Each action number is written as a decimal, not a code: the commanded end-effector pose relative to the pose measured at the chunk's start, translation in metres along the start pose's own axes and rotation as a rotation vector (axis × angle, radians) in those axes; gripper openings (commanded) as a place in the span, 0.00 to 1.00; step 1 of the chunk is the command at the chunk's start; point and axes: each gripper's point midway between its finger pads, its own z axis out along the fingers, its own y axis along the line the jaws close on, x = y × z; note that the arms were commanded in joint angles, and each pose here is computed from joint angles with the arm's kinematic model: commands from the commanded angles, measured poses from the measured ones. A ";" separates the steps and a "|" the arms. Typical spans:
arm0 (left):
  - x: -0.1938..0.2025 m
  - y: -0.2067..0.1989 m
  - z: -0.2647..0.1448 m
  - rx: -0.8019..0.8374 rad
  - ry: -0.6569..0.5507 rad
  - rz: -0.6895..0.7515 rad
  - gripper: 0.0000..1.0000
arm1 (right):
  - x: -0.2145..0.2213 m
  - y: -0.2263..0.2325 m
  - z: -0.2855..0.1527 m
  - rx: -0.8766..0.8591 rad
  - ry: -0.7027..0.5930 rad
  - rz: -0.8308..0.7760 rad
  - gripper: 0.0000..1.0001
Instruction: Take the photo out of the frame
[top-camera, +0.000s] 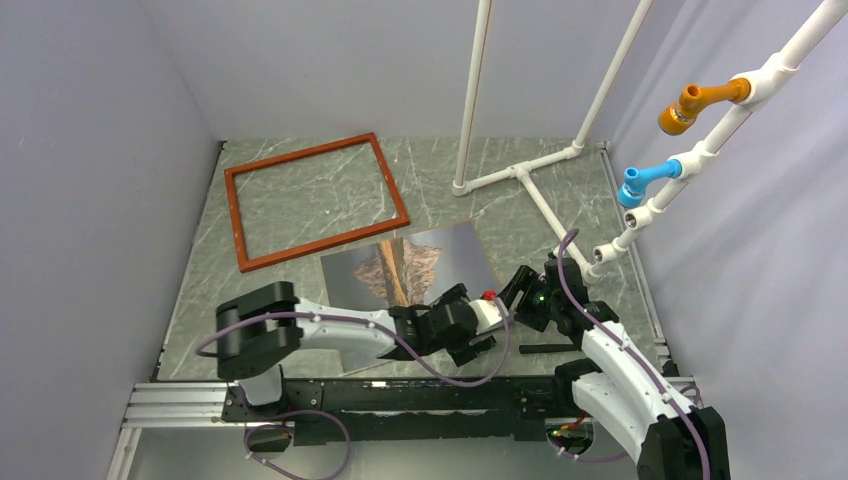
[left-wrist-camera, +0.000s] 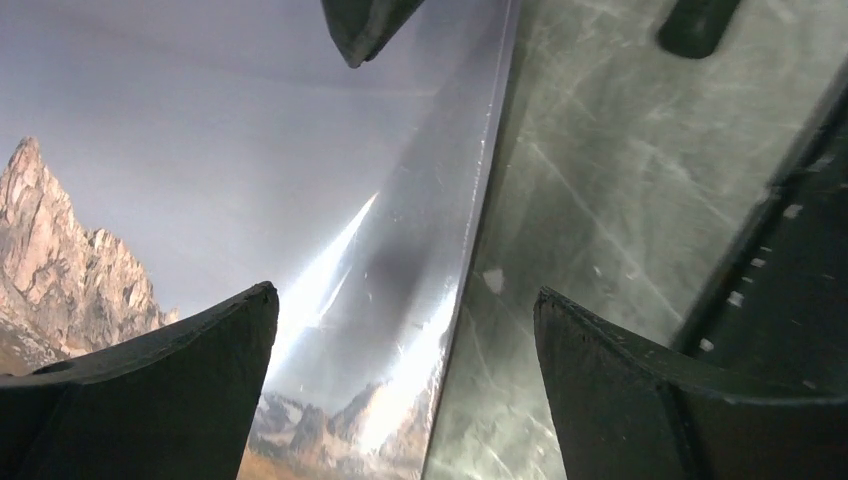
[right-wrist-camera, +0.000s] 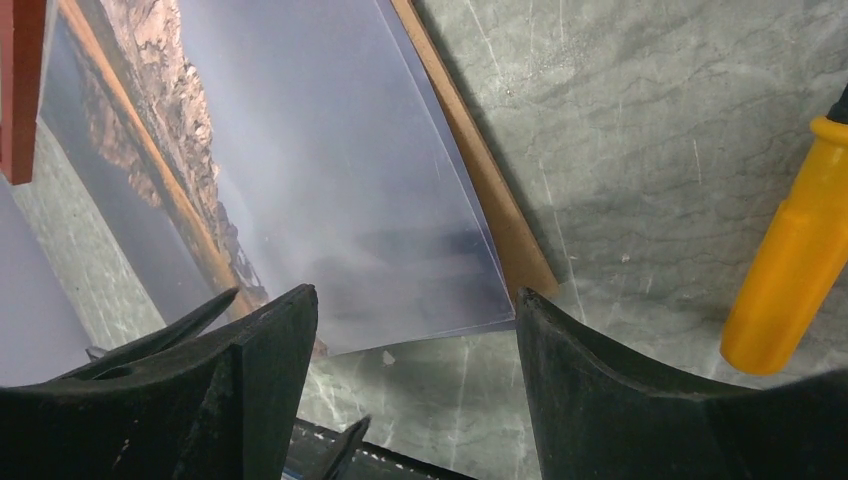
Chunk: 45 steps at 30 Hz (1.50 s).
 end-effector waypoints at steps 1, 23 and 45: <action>-0.007 0.015 0.019 -0.131 0.011 0.076 0.99 | -0.004 0.012 -0.003 -0.047 -0.012 0.011 0.73; 0.001 0.020 0.032 -0.177 0.062 0.107 0.92 | -0.006 0.014 -0.005 -0.056 -0.016 0.007 0.73; 0.008 0.027 0.041 -0.228 0.109 0.166 0.98 | -0.006 0.018 -0.007 -0.072 -0.017 0.013 0.73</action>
